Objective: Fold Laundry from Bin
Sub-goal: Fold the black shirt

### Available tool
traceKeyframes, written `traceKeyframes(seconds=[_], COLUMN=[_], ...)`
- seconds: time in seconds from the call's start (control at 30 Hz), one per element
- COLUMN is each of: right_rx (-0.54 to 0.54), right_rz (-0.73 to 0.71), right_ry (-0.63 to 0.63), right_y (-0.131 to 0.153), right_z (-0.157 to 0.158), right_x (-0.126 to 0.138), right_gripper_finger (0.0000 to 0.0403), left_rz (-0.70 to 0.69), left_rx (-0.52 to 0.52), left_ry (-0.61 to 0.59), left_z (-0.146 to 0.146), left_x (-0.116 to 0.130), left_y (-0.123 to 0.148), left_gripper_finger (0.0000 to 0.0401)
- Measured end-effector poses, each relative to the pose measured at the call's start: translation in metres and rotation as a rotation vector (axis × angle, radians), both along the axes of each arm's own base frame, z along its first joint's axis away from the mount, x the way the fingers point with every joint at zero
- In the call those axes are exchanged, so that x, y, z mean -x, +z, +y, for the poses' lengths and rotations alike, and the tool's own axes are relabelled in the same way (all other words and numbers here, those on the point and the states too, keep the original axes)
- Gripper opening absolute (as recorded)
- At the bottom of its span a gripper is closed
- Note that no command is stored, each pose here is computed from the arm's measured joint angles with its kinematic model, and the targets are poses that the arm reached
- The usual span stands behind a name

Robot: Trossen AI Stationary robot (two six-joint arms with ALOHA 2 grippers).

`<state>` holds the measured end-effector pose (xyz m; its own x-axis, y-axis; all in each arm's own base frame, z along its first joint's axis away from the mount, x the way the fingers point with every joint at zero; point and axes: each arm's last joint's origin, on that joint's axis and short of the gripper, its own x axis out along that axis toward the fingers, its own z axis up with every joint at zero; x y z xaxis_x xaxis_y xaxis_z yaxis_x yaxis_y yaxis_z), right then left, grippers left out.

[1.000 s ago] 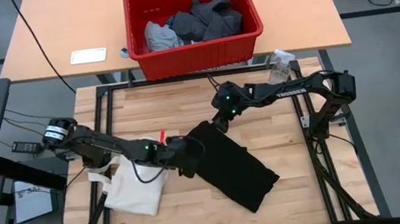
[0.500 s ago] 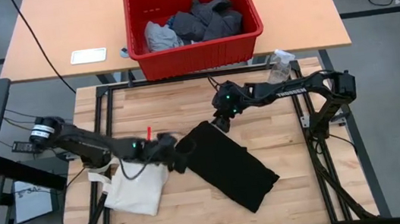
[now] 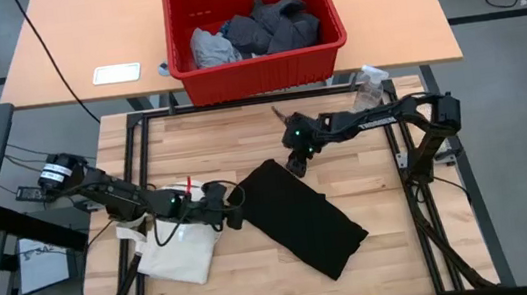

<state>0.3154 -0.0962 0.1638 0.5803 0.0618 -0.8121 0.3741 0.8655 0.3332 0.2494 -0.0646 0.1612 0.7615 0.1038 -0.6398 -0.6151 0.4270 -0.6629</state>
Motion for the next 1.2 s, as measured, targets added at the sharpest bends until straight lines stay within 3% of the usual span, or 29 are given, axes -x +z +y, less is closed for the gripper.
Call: traceKeyframes(seconds=[0.2, 0.4, 0.57, 0.73, 0.87, 1.03, 1.2], right_rx=[-0.027, -0.018, -0.043, -0.243, -0.352, -0.217, -0.089], right_rz=[0.105, 0.243, 0.372, 0.428, 0.406, 0.258, 0.116], right_ry=[0.099, 0.076, 0.011, -0.09, -0.043, -0.042, -0.121], right_y=[-0.026, -0.041, -0.037, -0.023, -0.008, 0.014, 0.029], right_z=[0.034, 0.055, 0.063, 0.072, 0.09, 0.096, 0.066], right_x=[-0.008, -0.007, 0.006, 0.02, 0.023, 0.02, 0.017], right_gripper_finger=[0.0182, 0.0159, 0.0151, 0.015, 0.015, 0.015, 0.015], left_rz=[-0.011, -0.033, -0.046, -0.045, -0.04, -0.038, -0.016], left_rx=[0.006, 0.002, 0.002, 0.011, 0.014, 0.047, 0.098], left_ry=[0.026, 0.061, 0.067, 0.049, 0.041, 0.07, 0.091], left_z=[0.006, 0.016, 0.019, 0.013, 0.01, 0.01, 0.003], left_x=[-0.002, -0.006, -0.007, -0.006, -0.005, -0.005, -0.004], left_y=[0.001, 0.003, 0.004, 0.003, 0.003, 0.002, -0.003], left_gripper_finger=[0.029, 0.029, 0.029, 0.029, 0.029, 0.029, 0.029])
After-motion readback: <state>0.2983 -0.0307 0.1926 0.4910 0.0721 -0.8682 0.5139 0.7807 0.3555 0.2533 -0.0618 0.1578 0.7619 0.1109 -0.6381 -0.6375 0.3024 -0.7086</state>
